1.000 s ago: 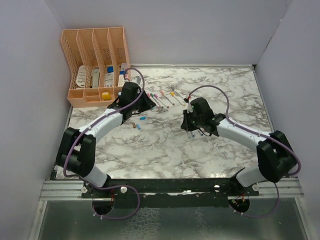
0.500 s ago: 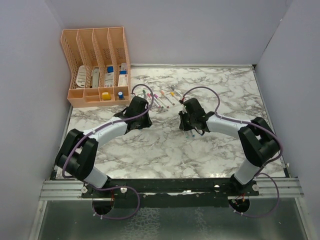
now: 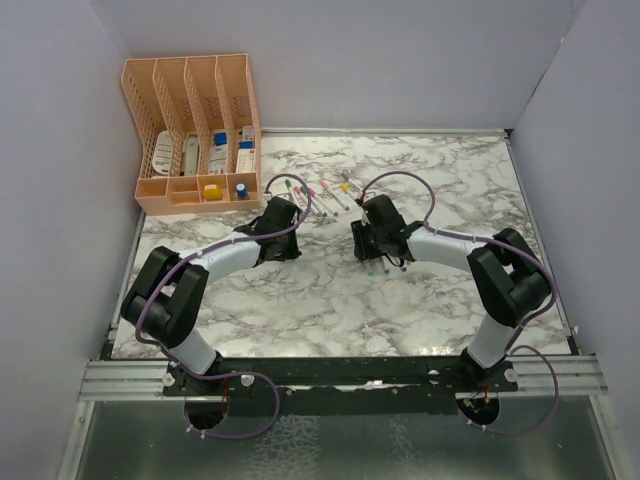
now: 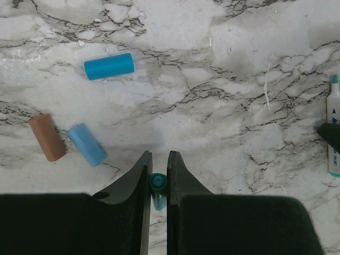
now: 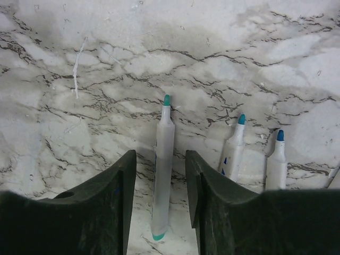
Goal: Open the pen caps
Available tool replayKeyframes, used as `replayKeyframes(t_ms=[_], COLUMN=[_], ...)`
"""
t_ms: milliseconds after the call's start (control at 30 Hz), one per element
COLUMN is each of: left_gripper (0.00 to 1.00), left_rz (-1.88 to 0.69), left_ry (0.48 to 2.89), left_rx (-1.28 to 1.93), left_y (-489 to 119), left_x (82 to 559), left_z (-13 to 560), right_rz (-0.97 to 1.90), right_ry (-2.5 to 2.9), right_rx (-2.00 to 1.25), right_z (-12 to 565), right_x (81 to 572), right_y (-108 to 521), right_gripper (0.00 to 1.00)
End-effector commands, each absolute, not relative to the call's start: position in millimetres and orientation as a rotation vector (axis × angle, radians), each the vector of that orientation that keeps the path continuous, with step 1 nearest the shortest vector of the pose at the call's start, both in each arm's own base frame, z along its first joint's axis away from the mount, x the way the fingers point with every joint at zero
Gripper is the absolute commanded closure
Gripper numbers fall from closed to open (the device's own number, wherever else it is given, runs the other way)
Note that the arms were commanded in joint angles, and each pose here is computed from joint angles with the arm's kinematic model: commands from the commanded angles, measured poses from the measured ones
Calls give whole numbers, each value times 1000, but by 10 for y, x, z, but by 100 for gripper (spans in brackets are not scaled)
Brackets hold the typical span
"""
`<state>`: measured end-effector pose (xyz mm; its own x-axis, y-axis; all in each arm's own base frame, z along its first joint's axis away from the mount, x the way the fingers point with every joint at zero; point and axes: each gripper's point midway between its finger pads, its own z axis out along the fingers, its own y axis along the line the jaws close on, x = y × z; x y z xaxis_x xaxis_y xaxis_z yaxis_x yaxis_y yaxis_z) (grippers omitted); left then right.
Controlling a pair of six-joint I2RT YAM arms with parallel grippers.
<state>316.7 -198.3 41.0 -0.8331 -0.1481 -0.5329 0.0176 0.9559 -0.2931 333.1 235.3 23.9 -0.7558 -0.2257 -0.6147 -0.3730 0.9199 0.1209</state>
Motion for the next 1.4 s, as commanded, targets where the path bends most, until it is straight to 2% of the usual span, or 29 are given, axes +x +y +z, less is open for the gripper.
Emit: replayKeyframes(t_ms=[0, 33, 167, 300, 433, 600, 767, 800, 1167, 1367], left_gripper=[90, 89, 85, 79, 73, 57, 52, 49, 3, 2], left_rz=[-310, -305, -296, -291, -289, -273, -275, -274, -382, -418], left_ry=[2547, 2549, 2558, 2568, 2578, 2580, 2561, 2546, 2246, 2201], left_rx=[-79, -80, -68, -63, -52, -41, -36, -38, -57, -105], left_y=[-1899, -1894, -1893, -1899, -1922, -1927, -1939, -1933, -1837, -1726], left_x=[3163, 3162, 3163, 3176, 3198, 3245, 3308, 3330, 3542, 3550], left_z=[303, 290, 256, 224, 206, 227, 429, 513, 1618, 1739], right_rz=[285, 289, 254, 213, 205, 165, 151, 145, 116, 138], right_ry=[2407, 2394, 2309, 2264, 2232, 2230, 2228, 2233, 2279, 2297], right_rx=[-414, -413, -409, -411, -390, -375, -378, -384, -436, -452], right_z=[340, 386, 649, 894, 1102, 1179, 1142, 1097, 693, 575], right_x=[3464, 3486, 3718, 4135, 4586, 5103, 5520, 5570, 5723, 5672], right_y=[2374, 2386, 2427, 2455, 2429, 2313, 2219, 2204, 2156, 2177], right_gripper=[56, 55, 37, 32, 32, 32, 32, 32, 32, 34])
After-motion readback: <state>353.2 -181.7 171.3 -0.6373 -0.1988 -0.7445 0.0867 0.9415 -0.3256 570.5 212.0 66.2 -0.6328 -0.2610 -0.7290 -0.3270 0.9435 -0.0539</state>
